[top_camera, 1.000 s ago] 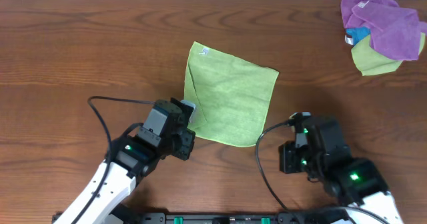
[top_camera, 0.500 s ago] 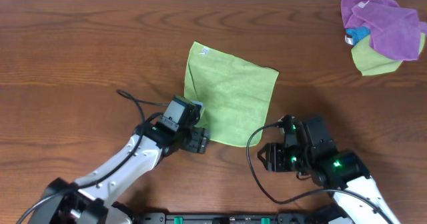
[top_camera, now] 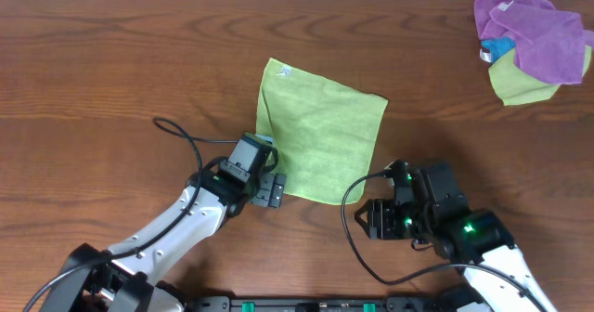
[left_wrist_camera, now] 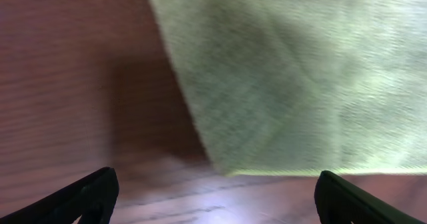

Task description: Fold the cloth

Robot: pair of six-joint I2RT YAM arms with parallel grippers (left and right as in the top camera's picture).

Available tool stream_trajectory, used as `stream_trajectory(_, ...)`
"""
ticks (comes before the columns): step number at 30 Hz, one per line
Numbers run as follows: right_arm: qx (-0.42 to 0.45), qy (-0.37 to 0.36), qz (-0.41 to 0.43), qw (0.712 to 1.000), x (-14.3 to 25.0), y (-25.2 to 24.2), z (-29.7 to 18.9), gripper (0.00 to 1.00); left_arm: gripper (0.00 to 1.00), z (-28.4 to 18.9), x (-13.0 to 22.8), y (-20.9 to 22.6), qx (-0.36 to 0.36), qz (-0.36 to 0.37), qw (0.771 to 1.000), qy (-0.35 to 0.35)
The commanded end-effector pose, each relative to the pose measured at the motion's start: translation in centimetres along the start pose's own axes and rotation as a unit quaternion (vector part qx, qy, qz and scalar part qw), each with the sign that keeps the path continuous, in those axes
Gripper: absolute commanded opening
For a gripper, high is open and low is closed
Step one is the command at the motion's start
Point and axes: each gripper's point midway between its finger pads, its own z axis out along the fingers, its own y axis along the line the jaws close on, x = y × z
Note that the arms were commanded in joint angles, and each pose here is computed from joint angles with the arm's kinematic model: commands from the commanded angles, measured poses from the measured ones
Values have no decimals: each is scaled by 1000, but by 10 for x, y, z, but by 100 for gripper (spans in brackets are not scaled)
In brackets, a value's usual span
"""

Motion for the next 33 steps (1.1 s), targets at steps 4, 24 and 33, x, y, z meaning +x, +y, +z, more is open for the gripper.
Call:
stream_trajectory(4, -7, 5, -1, 1000, 2, 4, 1, 61, 95, 13, 2, 17, -52, 6, 999, 4)
stream_trajectory(24, -7, 4, -3, 1000, 2, 4, 1, 60, 95, 12, -19, 19, -165, 130, 978, -22)
stream_trajectory(33, -10, 6, -3, 1000, 2, 5, 1, 60, 95, 21, -12, 19, -170, 152, 974, 4)
